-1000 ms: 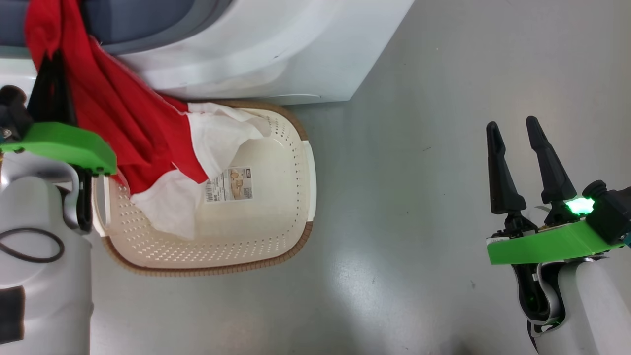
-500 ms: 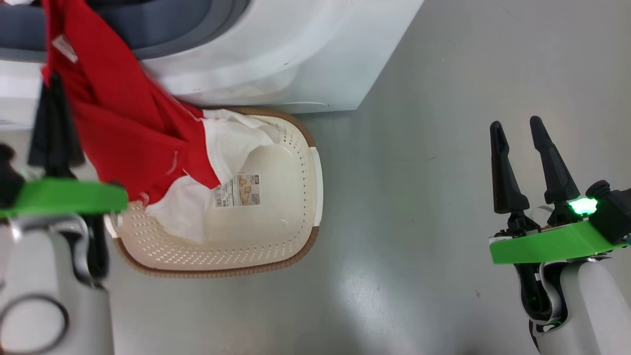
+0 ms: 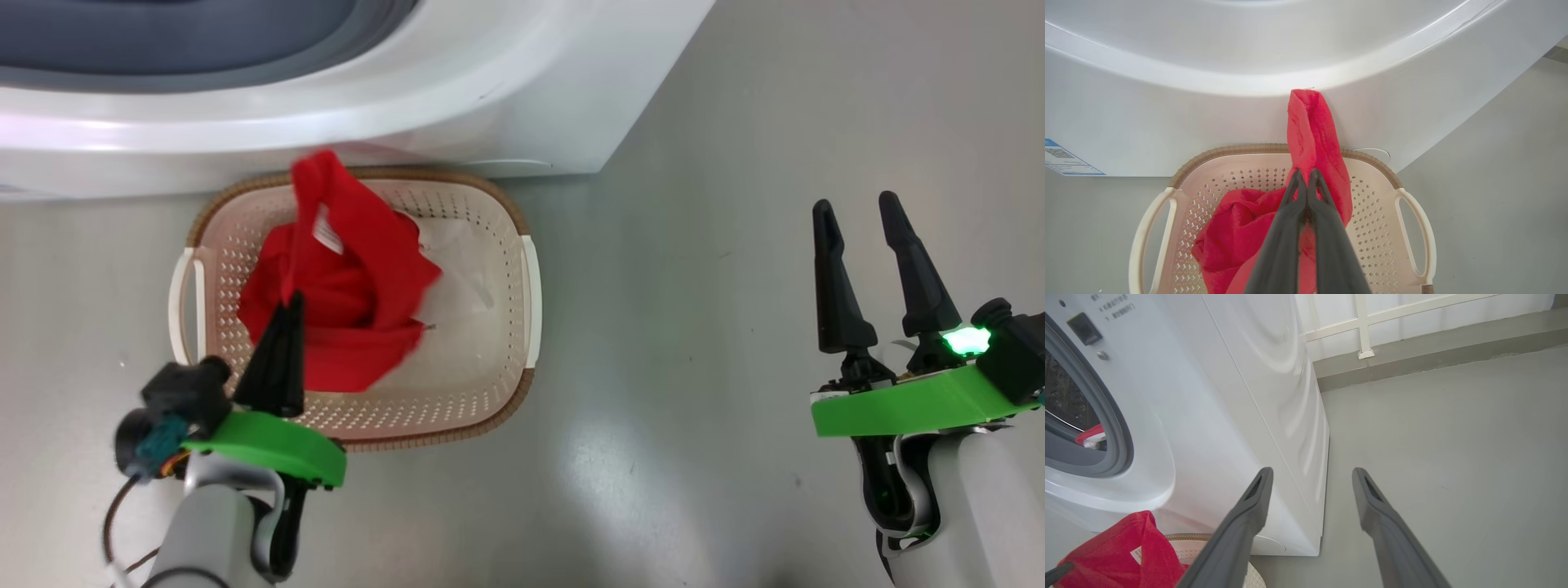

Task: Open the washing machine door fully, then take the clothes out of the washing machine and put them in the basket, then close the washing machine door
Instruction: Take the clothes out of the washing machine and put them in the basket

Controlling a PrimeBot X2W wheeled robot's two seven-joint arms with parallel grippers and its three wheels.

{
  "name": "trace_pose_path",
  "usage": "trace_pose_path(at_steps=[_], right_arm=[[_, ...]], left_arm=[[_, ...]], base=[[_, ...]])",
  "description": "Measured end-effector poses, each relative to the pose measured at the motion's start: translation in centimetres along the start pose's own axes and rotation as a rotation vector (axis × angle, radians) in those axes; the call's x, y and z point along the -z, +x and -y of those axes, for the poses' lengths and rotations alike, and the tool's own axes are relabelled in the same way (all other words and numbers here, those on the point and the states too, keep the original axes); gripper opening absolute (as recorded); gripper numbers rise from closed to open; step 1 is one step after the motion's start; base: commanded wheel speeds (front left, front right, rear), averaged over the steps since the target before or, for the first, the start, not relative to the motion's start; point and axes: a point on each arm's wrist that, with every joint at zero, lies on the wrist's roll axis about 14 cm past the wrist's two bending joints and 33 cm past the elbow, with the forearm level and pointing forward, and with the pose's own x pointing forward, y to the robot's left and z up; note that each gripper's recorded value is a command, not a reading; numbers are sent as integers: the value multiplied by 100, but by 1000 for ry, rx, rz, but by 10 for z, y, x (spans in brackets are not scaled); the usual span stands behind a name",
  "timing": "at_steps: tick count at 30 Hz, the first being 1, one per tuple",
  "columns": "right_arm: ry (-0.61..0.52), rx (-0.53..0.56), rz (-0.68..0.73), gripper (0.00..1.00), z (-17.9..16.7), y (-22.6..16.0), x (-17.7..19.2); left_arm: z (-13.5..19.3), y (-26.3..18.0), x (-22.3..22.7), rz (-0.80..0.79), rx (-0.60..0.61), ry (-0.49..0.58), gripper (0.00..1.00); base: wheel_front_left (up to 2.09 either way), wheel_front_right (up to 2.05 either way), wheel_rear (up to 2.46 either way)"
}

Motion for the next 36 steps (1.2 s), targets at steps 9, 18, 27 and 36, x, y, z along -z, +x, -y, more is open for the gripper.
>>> trace_pose_path(at_steps=[9, 18, 27, 36], right_arm=[[-6, 23, -42, 100, 11, -1, 17], [-19, 55, -52, 100, 25, -1, 22], [-21, 61, -35, 100, 27, 2, 17], [-17, 44, 1, 100, 18, 1, 0]], left_arm=[[7, 28, 60, -214, 47, 41, 0], [7, 50, 85, -311, 58, 56, 13], [3, 56, 74, -282, 41, 44, 100], [-6, 48, 33, -163, -2, 9, 100]], base=[[0, 0, 0], [0, 0, 0], [0, 0, 0], [0, 0, 0]])
